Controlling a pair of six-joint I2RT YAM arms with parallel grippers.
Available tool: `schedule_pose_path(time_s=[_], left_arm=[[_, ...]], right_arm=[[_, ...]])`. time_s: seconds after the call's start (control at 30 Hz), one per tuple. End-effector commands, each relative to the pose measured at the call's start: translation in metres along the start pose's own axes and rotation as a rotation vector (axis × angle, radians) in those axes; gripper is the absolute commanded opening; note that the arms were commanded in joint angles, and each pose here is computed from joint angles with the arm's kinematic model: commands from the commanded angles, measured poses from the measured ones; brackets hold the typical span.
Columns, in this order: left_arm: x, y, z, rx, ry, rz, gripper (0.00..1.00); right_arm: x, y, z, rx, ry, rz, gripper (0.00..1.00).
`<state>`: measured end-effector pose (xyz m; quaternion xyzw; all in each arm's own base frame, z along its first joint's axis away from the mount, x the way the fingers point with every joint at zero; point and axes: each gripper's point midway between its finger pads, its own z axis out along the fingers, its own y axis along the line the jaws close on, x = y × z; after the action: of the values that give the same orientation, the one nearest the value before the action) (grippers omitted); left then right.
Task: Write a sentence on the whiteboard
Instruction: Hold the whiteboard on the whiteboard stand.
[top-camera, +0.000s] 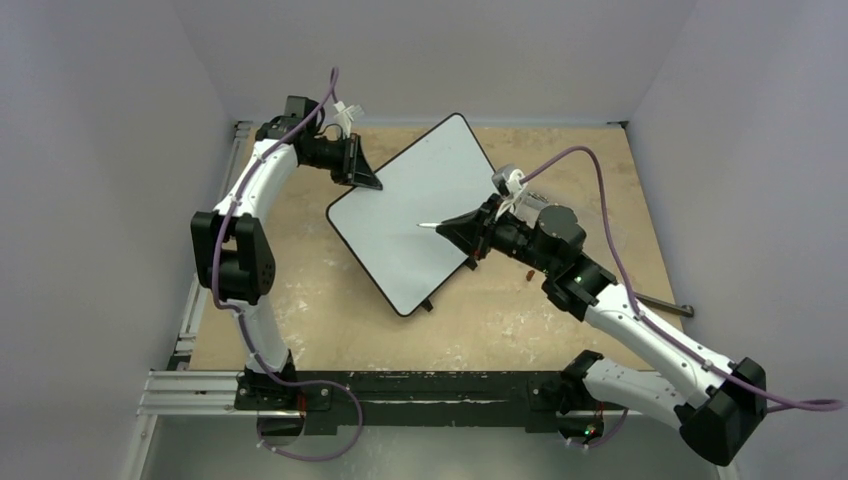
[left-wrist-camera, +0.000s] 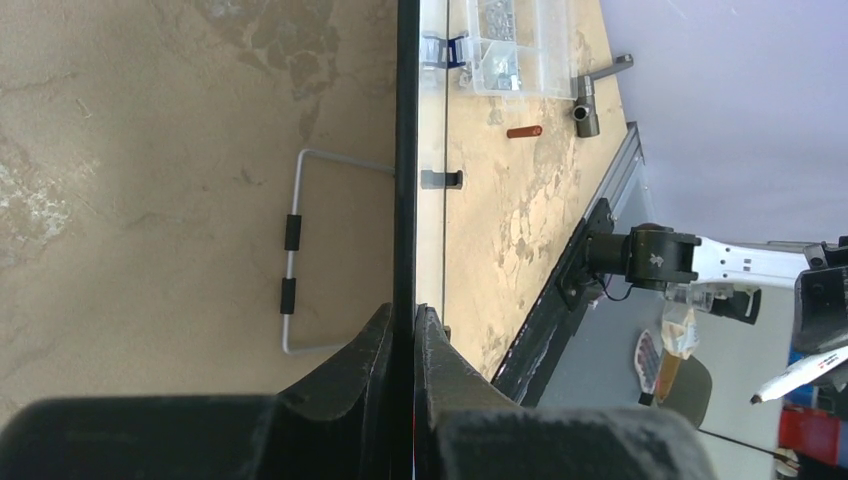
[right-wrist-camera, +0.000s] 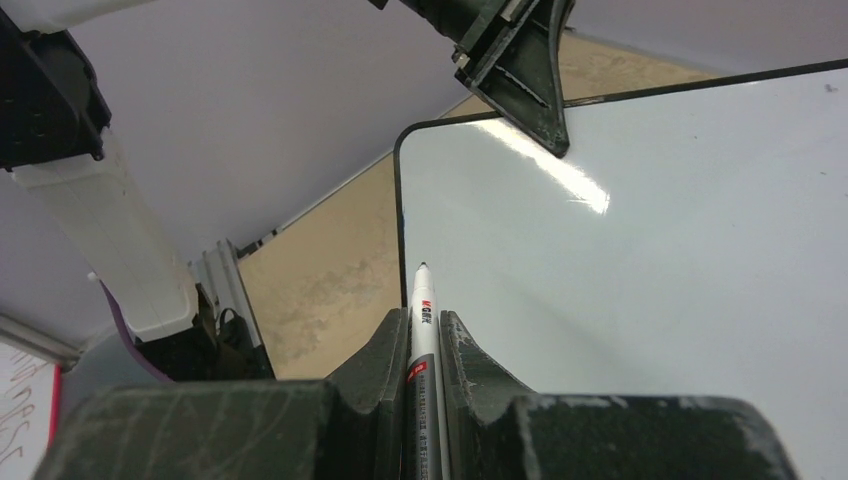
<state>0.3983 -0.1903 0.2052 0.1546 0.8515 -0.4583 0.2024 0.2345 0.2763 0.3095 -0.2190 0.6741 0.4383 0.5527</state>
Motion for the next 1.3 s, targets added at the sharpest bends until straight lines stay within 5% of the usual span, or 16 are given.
schedule_pose_path(time_s=[0.0, 1.27], left_arm=[[-0.009, -0.009, -0.010, -0.064, -0.044, 0.157, 0.00], [-0.010, -0.021, -0.014, -0.107, -0.077, 0.189, 0.00]], right_arm=[[-0.011, 0.017, 0.012, -0.123, -0.049, -0.057, 0.00], [0.019, -0.003, 0.157, -0.127, -0.061, -0.018, 0.00]])
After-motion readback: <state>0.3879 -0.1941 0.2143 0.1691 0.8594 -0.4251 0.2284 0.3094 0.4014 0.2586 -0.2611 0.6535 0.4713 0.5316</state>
